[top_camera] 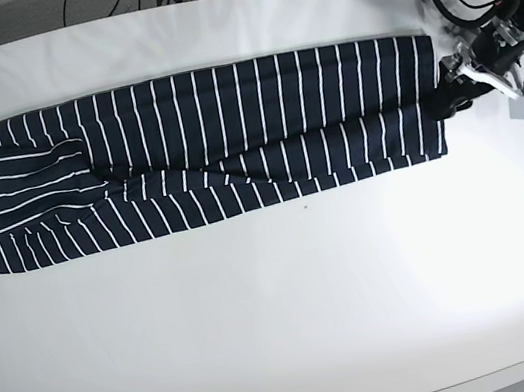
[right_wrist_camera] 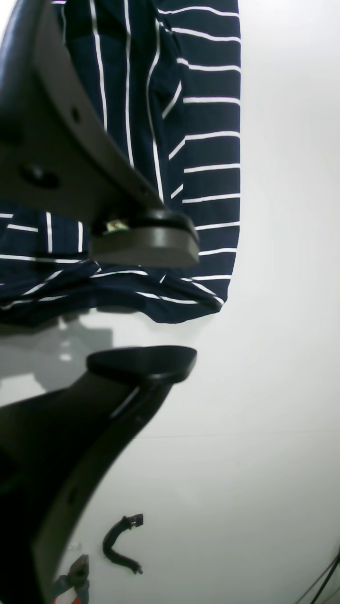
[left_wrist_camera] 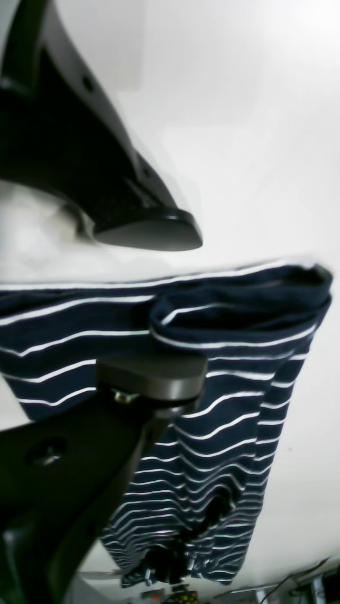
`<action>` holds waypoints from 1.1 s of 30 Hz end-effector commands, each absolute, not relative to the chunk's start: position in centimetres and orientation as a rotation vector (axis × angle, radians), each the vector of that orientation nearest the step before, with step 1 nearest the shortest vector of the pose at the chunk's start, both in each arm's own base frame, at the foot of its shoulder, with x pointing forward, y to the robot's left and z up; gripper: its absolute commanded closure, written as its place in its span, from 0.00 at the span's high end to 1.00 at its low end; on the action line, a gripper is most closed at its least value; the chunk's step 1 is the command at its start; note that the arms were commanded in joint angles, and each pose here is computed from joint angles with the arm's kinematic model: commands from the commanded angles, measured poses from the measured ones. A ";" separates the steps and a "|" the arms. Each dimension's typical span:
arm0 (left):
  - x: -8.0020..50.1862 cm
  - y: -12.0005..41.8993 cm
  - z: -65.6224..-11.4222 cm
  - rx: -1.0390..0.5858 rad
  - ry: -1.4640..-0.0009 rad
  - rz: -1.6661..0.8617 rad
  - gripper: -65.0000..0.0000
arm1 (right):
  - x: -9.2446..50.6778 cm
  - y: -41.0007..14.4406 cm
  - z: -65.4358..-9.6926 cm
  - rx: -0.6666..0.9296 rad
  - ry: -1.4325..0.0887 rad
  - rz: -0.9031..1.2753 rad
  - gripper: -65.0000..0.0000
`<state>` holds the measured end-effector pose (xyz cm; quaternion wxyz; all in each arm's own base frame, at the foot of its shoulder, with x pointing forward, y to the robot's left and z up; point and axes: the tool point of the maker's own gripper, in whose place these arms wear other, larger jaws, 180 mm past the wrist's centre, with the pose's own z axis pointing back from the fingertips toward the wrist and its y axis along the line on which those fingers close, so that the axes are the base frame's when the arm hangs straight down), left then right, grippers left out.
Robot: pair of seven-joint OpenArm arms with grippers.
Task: Fold the T-shirt properly
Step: 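Tug the grasped strip end with the left gripper to straighten it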
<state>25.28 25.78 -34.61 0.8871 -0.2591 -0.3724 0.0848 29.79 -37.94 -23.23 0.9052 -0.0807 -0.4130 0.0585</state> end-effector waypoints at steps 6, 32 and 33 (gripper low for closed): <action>25.7 26.6 -33.8 -0.530 -0.788 0.225 0.55 | 30.5 -38.5 -21.2 -0.197 -0.907 0.134 0.46; 24.5 18.1 -38.7 -0.639 -0.613 0.218 0.55 | 30.5 -38.5 -21.2 -0.197 -0.906 0.134 0.46; 24.5 17.7 -38.8 -0.649 -0.612 0.220 0.55 | 30.5 -38.5 -21.2 -0.197 -0.906 0.135 0.46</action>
